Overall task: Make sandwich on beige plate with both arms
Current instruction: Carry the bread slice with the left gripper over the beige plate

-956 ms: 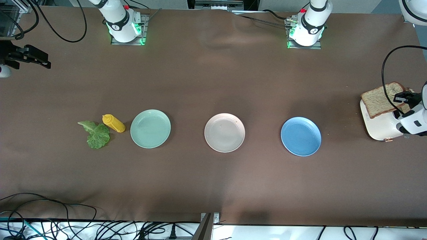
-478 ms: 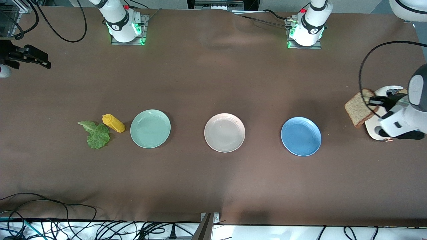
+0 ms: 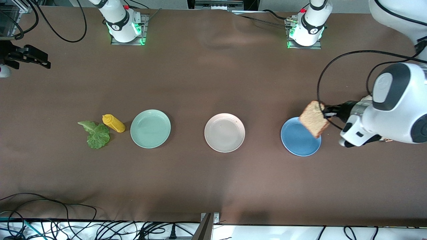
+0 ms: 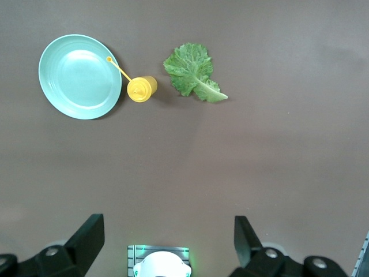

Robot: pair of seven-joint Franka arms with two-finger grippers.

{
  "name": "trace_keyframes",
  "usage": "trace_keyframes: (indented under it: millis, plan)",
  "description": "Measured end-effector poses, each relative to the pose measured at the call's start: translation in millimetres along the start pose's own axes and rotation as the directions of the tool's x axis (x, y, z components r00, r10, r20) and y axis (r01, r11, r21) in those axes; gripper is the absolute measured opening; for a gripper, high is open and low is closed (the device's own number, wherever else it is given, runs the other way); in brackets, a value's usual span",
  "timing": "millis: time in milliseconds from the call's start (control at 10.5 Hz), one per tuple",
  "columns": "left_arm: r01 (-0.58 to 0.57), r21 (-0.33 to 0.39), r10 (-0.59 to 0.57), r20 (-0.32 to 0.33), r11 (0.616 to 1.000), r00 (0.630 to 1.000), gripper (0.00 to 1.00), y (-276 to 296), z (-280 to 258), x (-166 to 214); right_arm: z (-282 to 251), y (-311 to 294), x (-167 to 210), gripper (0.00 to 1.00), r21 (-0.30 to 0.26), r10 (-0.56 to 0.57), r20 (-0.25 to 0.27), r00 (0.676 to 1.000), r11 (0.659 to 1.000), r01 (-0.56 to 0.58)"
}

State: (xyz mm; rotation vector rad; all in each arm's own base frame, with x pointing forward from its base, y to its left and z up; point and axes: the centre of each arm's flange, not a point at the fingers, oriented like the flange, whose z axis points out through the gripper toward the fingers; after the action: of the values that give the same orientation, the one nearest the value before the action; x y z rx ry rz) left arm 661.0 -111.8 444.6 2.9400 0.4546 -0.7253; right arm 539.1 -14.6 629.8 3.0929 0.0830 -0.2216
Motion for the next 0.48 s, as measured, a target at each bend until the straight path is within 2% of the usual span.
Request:
trace_keyframes:
  millis: [478]
  plan:
    - [0.119, -0.187, -0.132, -0.057, 0.975, 0.99, 0.04, 114, 32, -10, 0, 8, -1, 1.0, 0.002, 0.016, 0.0, 1.0, 1.0, -0.016]
